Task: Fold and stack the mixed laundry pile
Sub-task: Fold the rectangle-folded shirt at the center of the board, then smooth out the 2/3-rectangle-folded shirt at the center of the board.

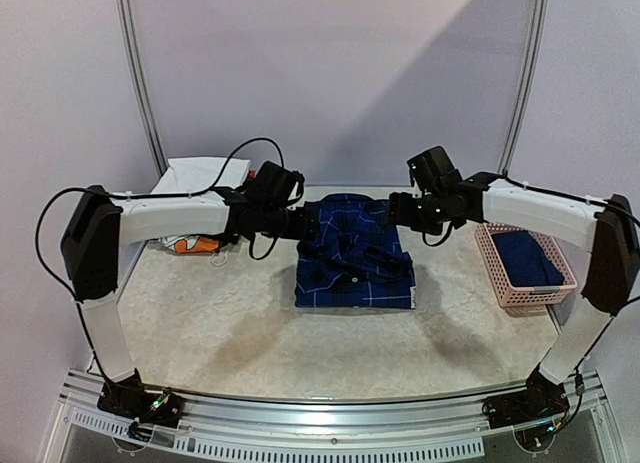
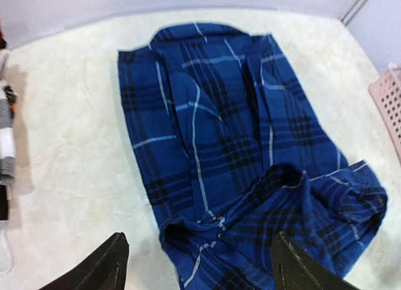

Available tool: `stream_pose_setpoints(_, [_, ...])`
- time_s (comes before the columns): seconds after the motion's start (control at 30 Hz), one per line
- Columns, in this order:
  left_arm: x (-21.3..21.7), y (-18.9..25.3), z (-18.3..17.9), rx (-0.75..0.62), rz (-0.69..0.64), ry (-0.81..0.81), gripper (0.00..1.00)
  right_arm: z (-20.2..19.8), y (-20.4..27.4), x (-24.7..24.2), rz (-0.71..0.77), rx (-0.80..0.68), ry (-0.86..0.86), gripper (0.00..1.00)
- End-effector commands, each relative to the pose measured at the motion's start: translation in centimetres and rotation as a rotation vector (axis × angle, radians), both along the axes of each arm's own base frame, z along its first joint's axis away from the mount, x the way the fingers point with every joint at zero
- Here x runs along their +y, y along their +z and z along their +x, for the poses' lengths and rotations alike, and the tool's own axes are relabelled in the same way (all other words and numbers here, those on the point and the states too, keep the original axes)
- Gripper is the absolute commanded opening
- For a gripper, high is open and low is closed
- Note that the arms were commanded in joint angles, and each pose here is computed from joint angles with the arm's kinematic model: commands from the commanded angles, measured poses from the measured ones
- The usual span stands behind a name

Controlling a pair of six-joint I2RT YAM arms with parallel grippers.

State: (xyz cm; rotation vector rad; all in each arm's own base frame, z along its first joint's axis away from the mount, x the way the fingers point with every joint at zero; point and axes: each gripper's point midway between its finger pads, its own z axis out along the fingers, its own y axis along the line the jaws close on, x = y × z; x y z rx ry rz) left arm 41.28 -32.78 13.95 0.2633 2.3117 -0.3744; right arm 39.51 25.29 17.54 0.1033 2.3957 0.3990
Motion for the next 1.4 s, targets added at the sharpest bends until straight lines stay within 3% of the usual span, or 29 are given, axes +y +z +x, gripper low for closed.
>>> stream_pose_setpoints(0.0, [2.6,0.9,-1.7,-0.021,0.061,0.034,0.80,-4.6,0.7,1.7,0.021,-0.013,0.154,0.76])
stream_pose_setpoints(0.2, [2.6,0.3,-5.1,-0.030,0.061,0.008,0.78,-10.9,-0.8,6.7,-0.002,-0.025,0.312,0.61])
stream_pose_setpoints(0.37, [2.4,-0.4,-6.8,-0.020,0.032,-0.010,0.77,-12.5,-4.1,9.3,-0.016,0.031,0.337,0.50])
stream_pose_setpoints(0.7, [2.9,-0.6,-8.8,-0.025,0.018,-0.027,0.75,-10.6,-9.4,10.5,-0.140,0.099,0.277,0.39])
stream_pose_setpoints(1.1, [3.2,-1.2,-10.1,-0.019,0.018,-0.041,0.73,-6.4,-11.6,9.3,-0.244,0.111,0.202,0.39])
stream_pose_setpoints(1.37, [3.1,-1.6,-10.6,-0.015,0.017,-0.046,0.72,-4.0,-9.9,9.9,-0.269,0.073,0.218,0.39])
